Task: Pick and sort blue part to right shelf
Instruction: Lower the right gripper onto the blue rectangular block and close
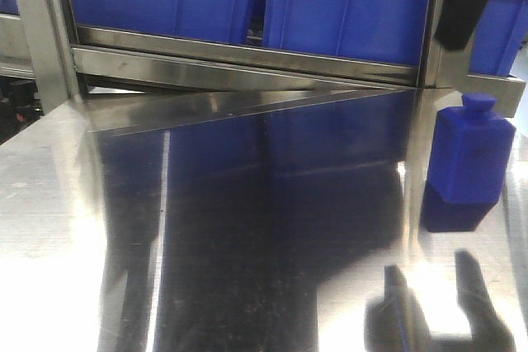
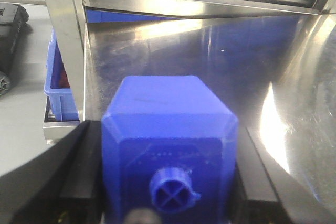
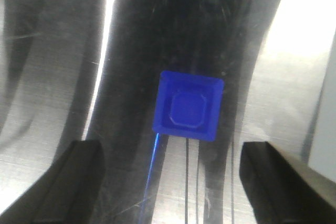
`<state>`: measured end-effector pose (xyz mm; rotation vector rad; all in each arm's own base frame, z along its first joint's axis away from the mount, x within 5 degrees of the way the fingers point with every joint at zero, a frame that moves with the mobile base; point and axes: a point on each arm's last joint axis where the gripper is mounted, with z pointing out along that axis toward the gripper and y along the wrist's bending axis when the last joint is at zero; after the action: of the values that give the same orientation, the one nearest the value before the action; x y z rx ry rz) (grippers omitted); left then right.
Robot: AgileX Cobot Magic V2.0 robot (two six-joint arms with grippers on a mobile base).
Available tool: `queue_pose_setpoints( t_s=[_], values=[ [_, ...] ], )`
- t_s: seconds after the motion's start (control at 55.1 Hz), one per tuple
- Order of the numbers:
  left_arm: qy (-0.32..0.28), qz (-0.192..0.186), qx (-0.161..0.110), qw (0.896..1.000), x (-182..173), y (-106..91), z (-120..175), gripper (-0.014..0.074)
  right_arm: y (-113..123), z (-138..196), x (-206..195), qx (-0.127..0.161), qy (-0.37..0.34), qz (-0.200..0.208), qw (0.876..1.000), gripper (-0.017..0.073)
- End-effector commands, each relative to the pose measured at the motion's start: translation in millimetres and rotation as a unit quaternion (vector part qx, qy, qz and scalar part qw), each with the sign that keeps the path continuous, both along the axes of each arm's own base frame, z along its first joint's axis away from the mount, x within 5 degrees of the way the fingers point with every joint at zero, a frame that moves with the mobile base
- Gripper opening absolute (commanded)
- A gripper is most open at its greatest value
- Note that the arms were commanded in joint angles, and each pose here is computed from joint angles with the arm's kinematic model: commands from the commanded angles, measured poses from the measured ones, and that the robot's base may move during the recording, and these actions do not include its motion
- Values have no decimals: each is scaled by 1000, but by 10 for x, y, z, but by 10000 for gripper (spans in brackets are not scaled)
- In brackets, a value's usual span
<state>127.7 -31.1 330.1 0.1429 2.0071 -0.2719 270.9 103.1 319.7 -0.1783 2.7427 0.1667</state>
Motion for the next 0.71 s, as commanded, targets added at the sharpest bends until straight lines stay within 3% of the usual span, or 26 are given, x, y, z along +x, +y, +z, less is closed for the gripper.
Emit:
queue_pose_setpoints(
  t_s=[0.0,0.218,0.49,0.58,0.689],
  values=[
    [-58,6,-21,998,19,-4,177,374,-7,37,100,-6,-15,-7,1000,633],
    [-59,6,-21,998,19,-4,178,374,36,-302,343,-42,11,-8,999,633],
    [-60,6,-21,998,20,-4,179,374,36,-631,586,-46,22,-16,999,630],
    [-62,7,-21,998,21,-3,183,374,44,-697,609,-50,31,-15,998,584],
    [-71,9,-24,997,27,-1,200,374,48,-747,623,-53,39,-15,998,423]
  ],
)
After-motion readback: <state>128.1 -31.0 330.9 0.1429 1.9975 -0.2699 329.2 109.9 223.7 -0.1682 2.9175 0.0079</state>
